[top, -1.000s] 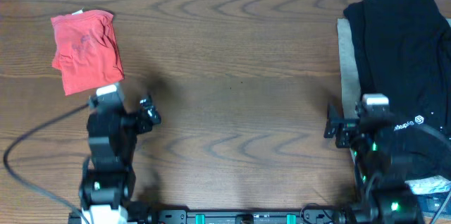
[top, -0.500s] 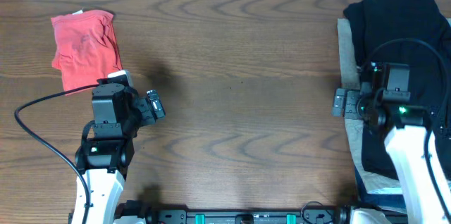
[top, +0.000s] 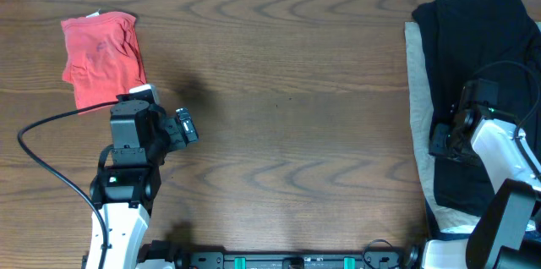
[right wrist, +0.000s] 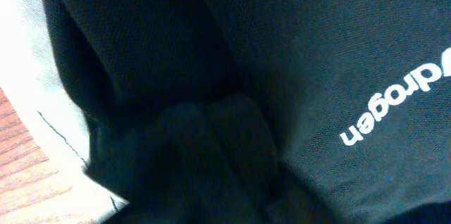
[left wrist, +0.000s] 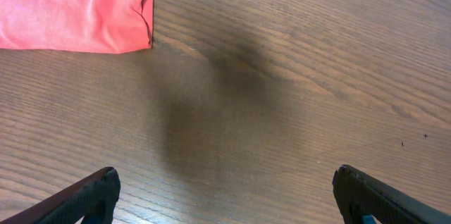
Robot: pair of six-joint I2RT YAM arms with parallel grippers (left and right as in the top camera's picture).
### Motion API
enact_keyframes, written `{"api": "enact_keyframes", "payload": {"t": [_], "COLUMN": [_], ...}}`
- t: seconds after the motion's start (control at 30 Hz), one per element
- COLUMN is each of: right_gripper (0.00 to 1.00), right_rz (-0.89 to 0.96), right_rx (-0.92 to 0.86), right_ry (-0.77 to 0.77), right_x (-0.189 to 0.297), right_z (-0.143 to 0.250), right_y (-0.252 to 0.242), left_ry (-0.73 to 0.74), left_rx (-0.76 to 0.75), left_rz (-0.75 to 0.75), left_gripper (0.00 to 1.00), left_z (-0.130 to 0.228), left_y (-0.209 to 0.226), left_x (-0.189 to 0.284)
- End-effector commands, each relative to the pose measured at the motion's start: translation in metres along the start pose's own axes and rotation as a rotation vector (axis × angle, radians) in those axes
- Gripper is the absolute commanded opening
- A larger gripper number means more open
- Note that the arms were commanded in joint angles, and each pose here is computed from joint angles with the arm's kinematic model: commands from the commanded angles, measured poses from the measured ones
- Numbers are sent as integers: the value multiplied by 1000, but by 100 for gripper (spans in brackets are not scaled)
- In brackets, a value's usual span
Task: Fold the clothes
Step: 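Reach the right gripper to the black shirt and grasp its edge, then drag the black shirt left toward the table center with right gripper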
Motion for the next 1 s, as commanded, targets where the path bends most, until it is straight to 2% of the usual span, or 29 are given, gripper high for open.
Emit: {"api": "enact_keyframes", "payload": {"t": [0.0, 0.2, 0.3, 0.47, 0.57, 0.77, 0.97], "right_gripper": [1, 1, 2, 1, 1, 1, 1], "right_rz": [13, -111, -248, -744, -944, -1049, -1021], "right_rx": [-22, -24, -13, 201, 320, 600, 660], "right_ry": [-13, -103, -185, -343, -359, -350, -473], "right_x": [3, 36, 63, 118, 143, 169, 195], "right_z": [-5, -17, -28, -29, -19, 9, 14], "right_y": [-4, 8, 23, 91, 129, 210, 289], "left_ry": [-18, -18, -18, -18, -21, -21, -21], "left_rx": [-3, -3, -3, -3, -3, -3, -3], "left_rz": [16, 16, 16, 16, 18, 18, 18], "left_gripper": [98, 98, 98, 98, 98, 98, 98], "left_z": [-9, -9, -9, -9, -9, -9, -9], "left_y": [-4, -4, -4, -4, -5, -5, -5], "left_x": [4, 4, 4, 4, 4, 4, 4]}}
Point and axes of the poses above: each gripper's point midway between its finger pads, its own x axis back along the fingers, its own y axis along the line the jaws close on, z = x × y, the point moved 3 cm from there along x, back along the fingers, and after that the axes turned 11 degrees about x, right-handed, at the moved point
